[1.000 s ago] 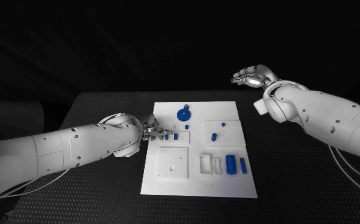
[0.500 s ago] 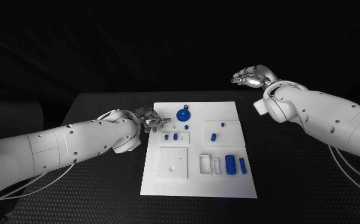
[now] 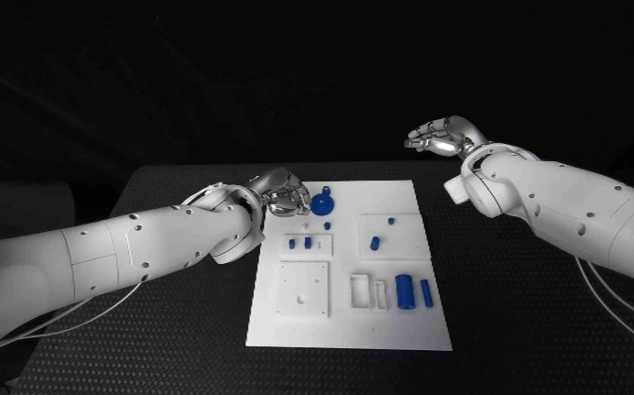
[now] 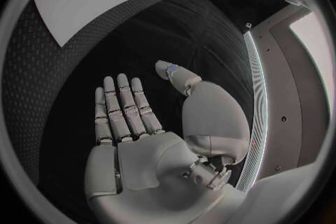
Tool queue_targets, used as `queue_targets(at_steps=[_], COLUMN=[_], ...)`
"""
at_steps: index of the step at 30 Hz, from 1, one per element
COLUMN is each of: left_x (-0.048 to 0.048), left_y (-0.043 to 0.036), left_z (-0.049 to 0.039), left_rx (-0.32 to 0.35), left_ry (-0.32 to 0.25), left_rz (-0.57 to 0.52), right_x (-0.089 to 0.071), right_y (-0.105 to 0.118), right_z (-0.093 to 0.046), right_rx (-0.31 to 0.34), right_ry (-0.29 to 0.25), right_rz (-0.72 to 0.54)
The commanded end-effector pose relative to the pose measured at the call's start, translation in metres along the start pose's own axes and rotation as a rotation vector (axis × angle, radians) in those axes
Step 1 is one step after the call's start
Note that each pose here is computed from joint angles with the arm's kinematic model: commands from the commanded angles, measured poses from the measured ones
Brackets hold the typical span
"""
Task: Assemble the parts on the task board
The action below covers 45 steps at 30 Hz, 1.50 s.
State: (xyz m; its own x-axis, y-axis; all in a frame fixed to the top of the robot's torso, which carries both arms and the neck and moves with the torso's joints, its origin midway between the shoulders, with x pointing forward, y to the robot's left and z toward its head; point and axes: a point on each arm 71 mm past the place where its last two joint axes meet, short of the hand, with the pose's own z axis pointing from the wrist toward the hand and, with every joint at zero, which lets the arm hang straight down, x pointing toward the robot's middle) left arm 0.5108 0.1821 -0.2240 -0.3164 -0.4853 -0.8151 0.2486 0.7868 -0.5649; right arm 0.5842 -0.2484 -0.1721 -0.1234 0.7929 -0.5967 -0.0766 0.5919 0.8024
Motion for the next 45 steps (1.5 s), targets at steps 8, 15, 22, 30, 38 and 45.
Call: queue_targets(at_steps=[8, 15, 22, 30, 38, 45], left_x=[0.0089, 0.0205, 0.0269, 0.0292, 0.0326, 0.0393], left_y=[-0.0292, -0.0387, -0.0418, -0.0426, -0.0400, -0.0343], left_z=[0.0112, 0.0217, 0.0312, 0.0363, 0.0386, 0.0395], left_rx=[0.256, 0.273, 0.266, 0.265, 0.246, 0.230], left_ry=[-0.006, 0.058, 0.092, 0.098, 0.132, 0.161], left_rz=[0.253, 0.376, 0.419, 0.426, 0.438, 0.450], right_x=[0.003, 0.005, 0.007, 0.009, 0.010, 0.012], right_y=[0.002, 0.003, 0.005, 0.007, 0.008, 0.008], right_z=[0.001, 0.001, 0.002, 0.002, 0.003, 0.003], right_rx=[-0.011, -0.013, -0.016, -0.020, -0.022, -0.024], right_ry=[0.015, 0.018, 0.021, 0.025, 0.026, 0.029], right_rz=[-0.005, -0.003, -0.002, -0.001, 0.000, 0.001])
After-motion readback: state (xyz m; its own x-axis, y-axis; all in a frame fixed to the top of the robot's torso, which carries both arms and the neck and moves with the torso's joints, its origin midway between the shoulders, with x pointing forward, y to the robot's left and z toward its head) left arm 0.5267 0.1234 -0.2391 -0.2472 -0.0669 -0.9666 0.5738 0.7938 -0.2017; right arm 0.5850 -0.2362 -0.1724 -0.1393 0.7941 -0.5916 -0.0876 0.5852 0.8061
